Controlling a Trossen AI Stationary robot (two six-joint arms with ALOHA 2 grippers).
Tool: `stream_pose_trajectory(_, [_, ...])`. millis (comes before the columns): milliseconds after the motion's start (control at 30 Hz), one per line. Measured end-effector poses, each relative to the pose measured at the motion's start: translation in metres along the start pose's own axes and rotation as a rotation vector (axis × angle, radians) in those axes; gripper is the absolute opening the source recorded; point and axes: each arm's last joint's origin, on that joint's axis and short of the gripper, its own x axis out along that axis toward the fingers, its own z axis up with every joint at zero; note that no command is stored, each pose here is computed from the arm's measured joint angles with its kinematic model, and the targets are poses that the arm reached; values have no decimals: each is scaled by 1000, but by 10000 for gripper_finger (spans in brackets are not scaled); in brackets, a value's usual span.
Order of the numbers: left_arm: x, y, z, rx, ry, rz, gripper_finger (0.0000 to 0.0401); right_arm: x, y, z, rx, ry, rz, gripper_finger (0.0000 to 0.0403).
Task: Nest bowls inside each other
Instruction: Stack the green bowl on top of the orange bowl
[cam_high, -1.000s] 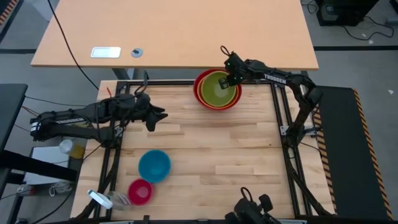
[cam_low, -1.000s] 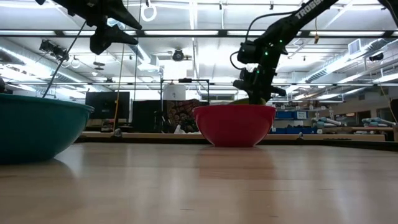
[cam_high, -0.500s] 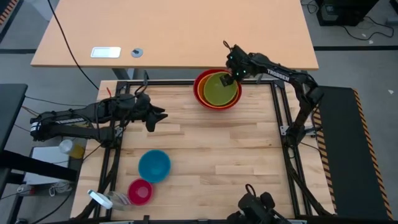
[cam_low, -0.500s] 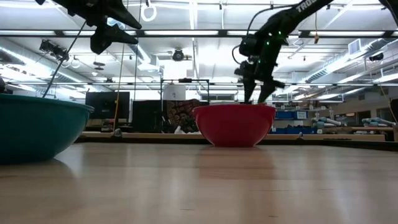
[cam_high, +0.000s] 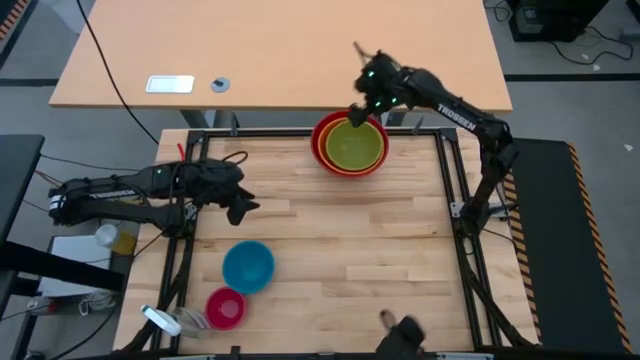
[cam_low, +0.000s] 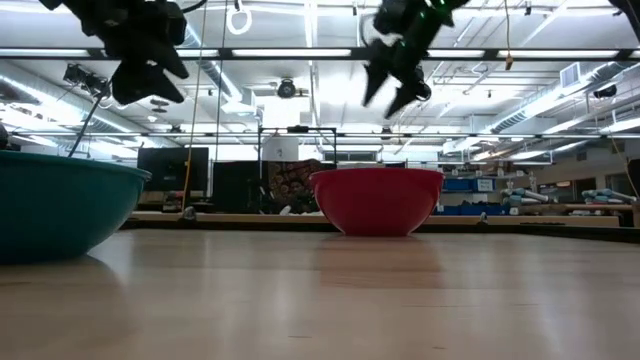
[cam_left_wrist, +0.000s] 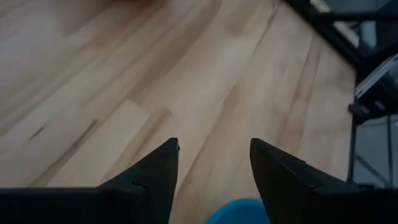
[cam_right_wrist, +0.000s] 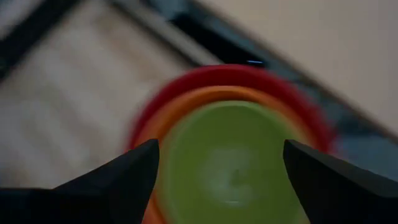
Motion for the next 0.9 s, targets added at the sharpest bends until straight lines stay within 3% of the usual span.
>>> stream_pose_trajectory(167, [2,-3,-4,18,53,-18,238,0,62,-16,-126,10,145,343])
stream_pose_trajectory(367, [13,-14,-14,58,156,-59,255,2,118,-42,-263,-10,158,338])
stream_pose_trajectory(600, [35,-29,-31,109,371,-112,256,16,145,-72,-303,48,224,326])
stream_pose_trajectory(900, [61,-27,-56,156,637,49,239,27,162,-104,-343,105,163,310])
